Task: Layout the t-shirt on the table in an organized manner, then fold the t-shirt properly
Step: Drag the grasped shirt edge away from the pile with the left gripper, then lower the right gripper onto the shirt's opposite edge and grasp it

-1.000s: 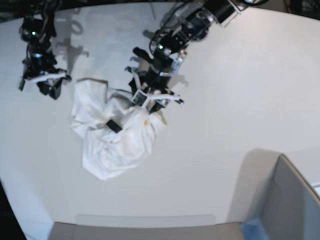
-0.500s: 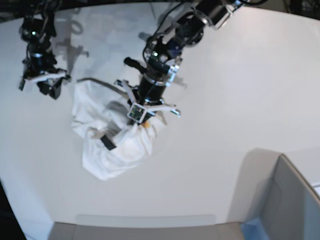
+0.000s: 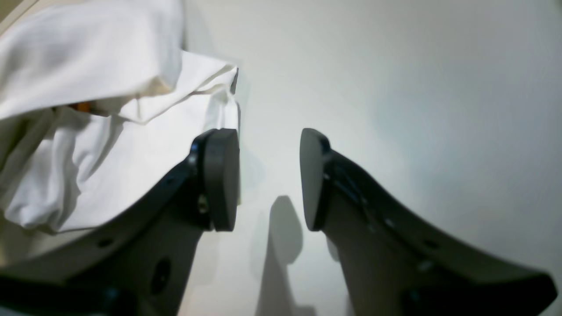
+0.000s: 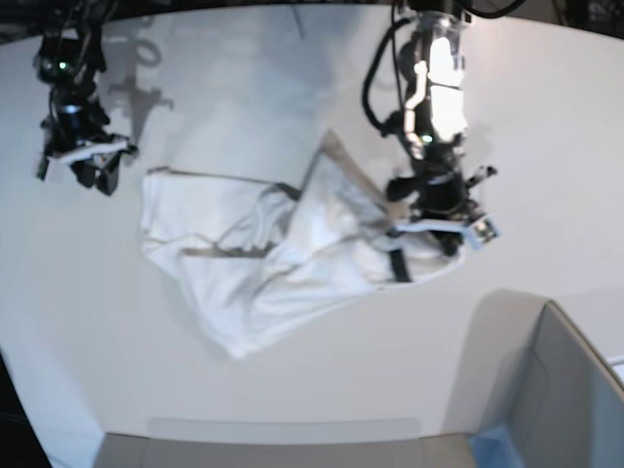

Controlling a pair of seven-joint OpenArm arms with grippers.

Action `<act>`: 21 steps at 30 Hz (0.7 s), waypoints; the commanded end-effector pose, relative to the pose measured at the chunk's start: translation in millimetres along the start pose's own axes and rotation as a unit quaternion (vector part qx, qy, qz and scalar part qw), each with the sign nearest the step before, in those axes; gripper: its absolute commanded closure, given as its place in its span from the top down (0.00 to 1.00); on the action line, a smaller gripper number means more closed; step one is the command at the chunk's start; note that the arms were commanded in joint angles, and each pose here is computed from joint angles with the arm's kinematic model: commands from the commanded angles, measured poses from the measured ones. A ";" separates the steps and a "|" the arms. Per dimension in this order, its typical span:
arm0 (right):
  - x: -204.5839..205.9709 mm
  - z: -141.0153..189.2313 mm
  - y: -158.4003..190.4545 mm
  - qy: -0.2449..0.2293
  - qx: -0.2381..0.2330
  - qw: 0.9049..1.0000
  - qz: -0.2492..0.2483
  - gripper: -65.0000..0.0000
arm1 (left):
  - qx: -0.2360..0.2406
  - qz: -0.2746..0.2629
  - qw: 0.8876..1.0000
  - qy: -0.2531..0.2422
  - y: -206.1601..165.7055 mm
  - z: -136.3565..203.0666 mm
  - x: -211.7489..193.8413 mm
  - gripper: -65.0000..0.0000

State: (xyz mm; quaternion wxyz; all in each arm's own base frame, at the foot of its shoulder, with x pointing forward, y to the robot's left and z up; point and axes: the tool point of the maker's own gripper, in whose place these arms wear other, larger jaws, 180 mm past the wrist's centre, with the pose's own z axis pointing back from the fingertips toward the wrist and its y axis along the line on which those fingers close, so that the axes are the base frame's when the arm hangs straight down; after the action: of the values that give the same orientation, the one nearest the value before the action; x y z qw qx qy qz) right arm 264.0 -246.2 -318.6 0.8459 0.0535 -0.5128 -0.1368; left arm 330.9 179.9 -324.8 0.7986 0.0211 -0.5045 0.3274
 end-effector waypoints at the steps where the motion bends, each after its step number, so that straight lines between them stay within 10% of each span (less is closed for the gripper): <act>1: 12.4 2.2 9.8 -0.022 0.023 0.999 0.015 0.36 | 0.003 0.025 1.000 -0.003 6.0 -2.7 4.8 0.00; 8: 3.7 -0.2 39.8 -0.007 0.081 0.996 0.047 0.36 | 0.045 0.071 0.992 0.098 54.1 -13.1 -39.0 0.00; 21: -14.1 -23.3 43.9 0.018 0.086 0.996 0.026 0.36 | 0.048 0.070 0.991 0.103 57.2 -12.9 -40.7 0.00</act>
State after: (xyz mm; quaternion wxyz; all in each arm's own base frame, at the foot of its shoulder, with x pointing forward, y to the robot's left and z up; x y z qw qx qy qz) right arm 281.0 -198.1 -344.1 0.8618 0.1183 -0.4875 -0.0747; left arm 292.0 205.8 -392.4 0.8262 -0.0110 -0.3849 0.4112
